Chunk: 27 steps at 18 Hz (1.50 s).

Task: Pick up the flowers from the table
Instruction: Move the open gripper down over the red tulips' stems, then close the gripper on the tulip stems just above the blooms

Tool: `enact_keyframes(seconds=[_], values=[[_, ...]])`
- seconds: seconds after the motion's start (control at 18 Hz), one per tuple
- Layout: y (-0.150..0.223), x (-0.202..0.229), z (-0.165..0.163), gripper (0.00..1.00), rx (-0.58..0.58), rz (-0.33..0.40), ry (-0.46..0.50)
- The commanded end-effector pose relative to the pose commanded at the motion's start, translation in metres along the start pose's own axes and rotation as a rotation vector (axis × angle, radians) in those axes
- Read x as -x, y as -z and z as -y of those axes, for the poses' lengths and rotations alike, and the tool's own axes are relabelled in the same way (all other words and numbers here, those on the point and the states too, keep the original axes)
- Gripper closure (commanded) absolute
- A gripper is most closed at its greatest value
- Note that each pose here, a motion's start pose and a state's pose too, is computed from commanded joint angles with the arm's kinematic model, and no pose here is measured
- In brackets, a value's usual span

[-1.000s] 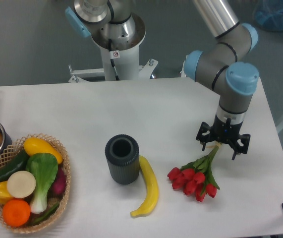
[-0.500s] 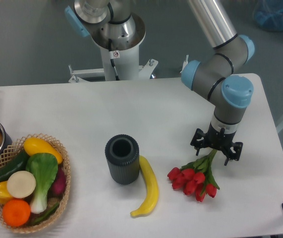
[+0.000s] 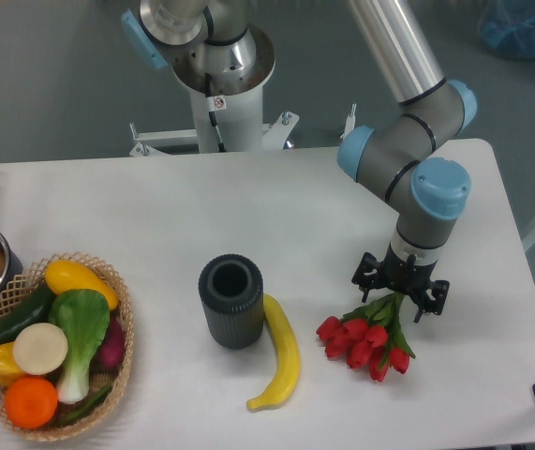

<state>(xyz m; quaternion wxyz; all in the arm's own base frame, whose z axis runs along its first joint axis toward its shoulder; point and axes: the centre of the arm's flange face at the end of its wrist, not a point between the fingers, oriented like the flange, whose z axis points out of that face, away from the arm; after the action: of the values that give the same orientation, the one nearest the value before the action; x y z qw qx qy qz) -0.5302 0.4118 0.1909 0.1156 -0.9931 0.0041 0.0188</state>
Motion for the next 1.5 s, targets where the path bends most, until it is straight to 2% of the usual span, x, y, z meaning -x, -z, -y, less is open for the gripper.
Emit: enact_keyframes(seconds=[0.28,0.33,0.44,0.61,0.72,0.94,1.0,1.39,1.5], values=[[-0.001,-0.001,0.001,0.0,0.001,-0.002,0.0],[-0.001,0.0,0.001,0.04,0.0,0.0,0.0],[-0.001,0.0,0.001,0.23,0.0,0.0,0.002],[0.0,0.001,0.002,0.41,-0.002,0.0,0.003],[0.001,0.001,0.002,0.51,-0.003,0.003,0.004],[0.004,0.003,0.002,0.57,-0.005,0.007,0.007],[0.007,0.003,0.003,0.64,-0.007,0.011,0.007],[0.039,0.014,0.013,0.66,-0.043,0.064,-0.002],[0.073,0.014,0.017,0.66,-0.094,0.098,-0.005]])
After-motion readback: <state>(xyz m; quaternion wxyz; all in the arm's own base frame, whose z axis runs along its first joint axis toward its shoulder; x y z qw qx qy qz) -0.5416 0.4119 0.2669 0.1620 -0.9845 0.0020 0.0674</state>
